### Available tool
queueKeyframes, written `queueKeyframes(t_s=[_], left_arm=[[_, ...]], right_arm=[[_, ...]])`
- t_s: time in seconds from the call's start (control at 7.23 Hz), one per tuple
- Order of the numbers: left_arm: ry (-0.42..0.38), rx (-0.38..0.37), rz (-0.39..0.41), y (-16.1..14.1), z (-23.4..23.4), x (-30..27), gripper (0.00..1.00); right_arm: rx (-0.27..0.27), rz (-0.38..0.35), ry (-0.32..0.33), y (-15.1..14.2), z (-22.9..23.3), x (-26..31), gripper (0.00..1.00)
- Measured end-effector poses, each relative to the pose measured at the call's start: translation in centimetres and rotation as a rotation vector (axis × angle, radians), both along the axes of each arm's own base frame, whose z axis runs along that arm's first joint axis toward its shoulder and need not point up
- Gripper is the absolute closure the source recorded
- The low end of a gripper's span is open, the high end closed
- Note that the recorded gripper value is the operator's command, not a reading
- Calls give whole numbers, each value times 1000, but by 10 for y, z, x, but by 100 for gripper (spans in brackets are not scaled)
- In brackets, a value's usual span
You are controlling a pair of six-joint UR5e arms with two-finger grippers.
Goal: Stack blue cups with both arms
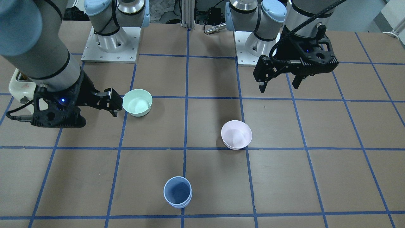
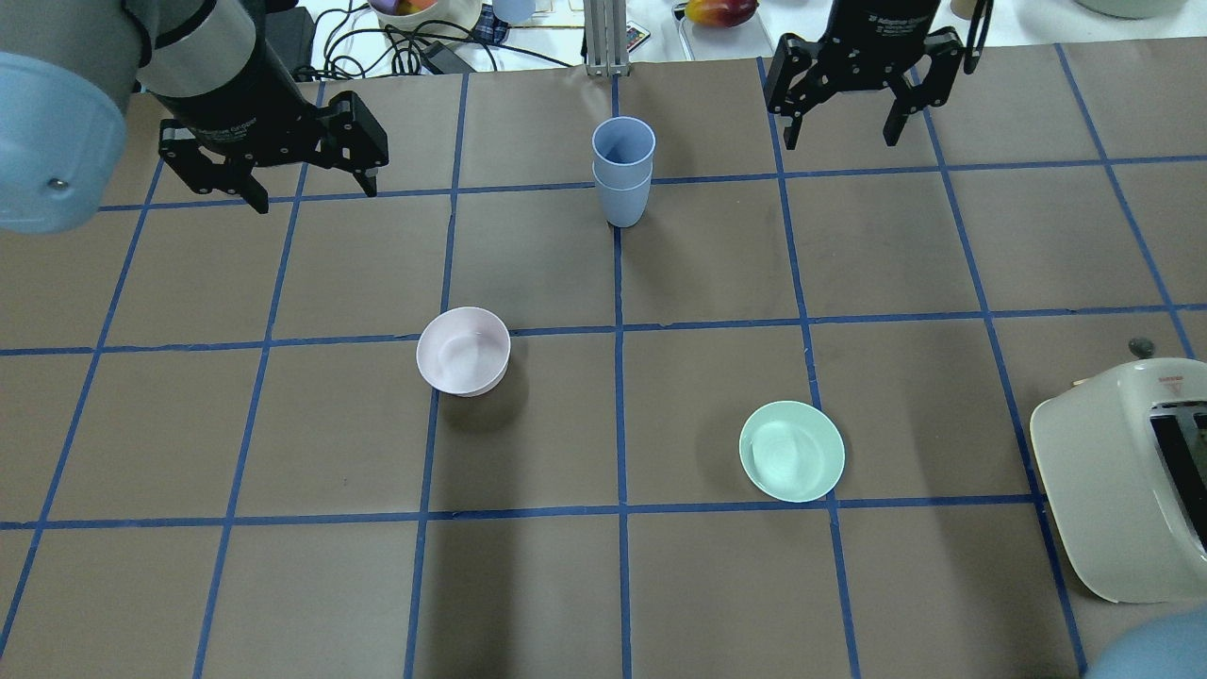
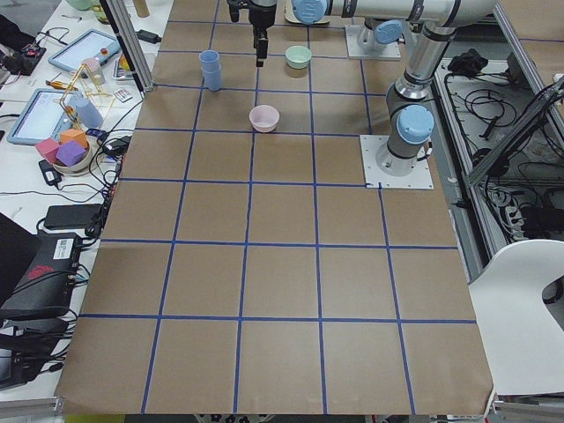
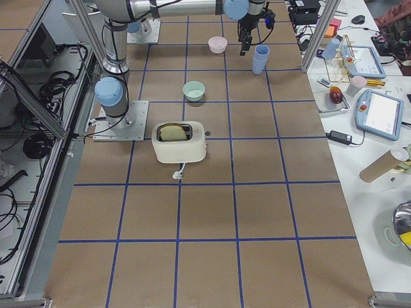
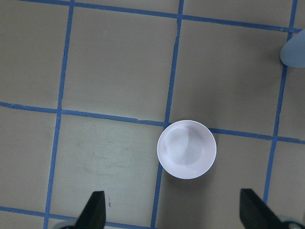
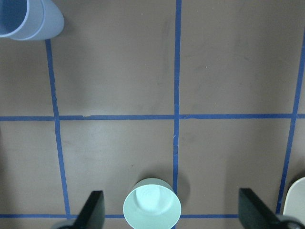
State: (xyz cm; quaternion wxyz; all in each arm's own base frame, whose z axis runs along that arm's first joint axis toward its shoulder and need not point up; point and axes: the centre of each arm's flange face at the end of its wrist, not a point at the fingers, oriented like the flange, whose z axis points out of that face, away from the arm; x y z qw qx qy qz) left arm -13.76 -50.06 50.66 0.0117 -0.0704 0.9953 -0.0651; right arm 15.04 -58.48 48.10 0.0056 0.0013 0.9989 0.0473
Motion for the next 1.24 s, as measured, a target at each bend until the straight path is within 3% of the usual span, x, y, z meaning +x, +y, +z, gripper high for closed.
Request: queueKeyframes(t_s=[0.69,1.24], left_arm=[[0,0,0,1,1,0,0],[0,0,0,1,1,0,0]], right_arm=[[13,-18,-7,72,1,-4,0],[9,-19,0,80,3,-5,0]])
